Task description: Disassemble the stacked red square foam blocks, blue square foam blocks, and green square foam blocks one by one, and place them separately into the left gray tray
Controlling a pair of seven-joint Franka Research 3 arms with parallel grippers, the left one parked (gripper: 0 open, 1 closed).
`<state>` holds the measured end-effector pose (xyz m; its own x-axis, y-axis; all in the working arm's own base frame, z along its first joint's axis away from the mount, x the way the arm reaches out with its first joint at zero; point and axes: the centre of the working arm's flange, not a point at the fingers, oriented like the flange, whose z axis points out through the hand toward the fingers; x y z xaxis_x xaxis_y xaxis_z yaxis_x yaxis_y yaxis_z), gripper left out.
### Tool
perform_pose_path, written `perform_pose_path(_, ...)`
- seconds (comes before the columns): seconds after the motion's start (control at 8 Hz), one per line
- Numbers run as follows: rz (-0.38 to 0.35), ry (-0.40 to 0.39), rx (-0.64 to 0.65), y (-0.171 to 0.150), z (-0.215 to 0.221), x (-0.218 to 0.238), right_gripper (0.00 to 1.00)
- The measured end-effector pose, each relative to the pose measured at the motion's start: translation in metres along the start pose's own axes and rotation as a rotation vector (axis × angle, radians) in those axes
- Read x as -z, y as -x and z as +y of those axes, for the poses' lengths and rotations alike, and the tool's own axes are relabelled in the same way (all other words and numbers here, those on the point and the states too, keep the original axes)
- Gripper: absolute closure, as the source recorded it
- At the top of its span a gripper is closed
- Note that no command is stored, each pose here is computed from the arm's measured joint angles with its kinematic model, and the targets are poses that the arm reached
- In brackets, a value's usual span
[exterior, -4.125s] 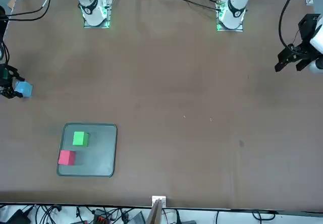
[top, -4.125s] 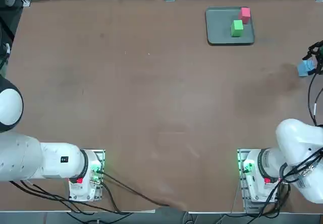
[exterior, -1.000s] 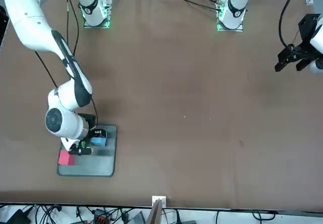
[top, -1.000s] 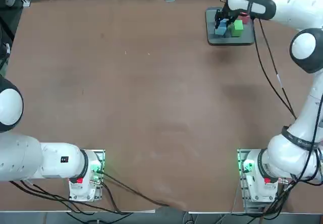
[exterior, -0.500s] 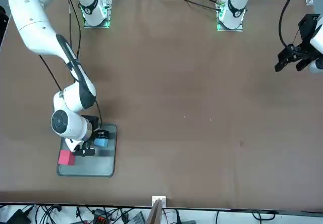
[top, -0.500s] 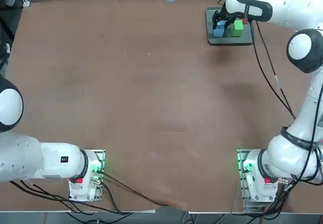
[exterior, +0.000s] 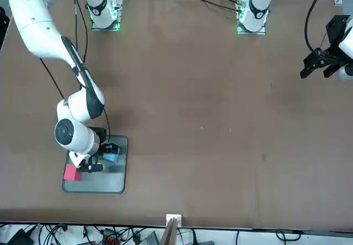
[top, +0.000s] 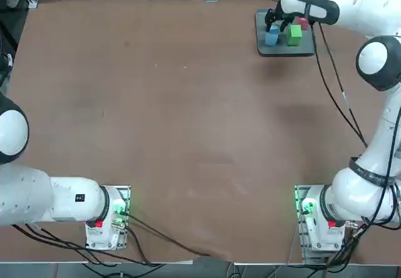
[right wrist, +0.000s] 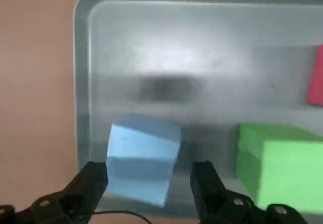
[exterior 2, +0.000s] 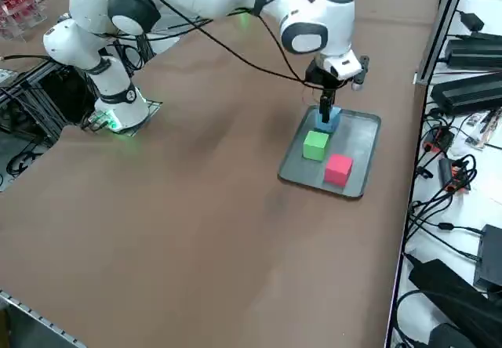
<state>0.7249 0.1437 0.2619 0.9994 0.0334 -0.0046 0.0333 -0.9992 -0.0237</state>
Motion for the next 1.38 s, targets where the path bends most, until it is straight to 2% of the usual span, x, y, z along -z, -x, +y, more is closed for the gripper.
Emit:
perform_pose_path(0.12, -0.019, 0.024, 0.003, 0.003, -0.002, 0.026, 0.0)
perform_pose_path(0.5, -0.037, 0.091, -0.003, 0.029, -0.015, 0.16, 0.0)
perform_pose_path(0.75, -0.104, 0.041, -0.047, 0.054, 0.003, 0.237, 0.0)
perform_pose_path(1.0, -0.186, 0.039, 0.021, 0.074, 0.042, 0.278, 0.0)
perform_pose_path(1.38, -0.225, 0.089, 0.073, 0.097, 0.103, 0.311, 0.0)
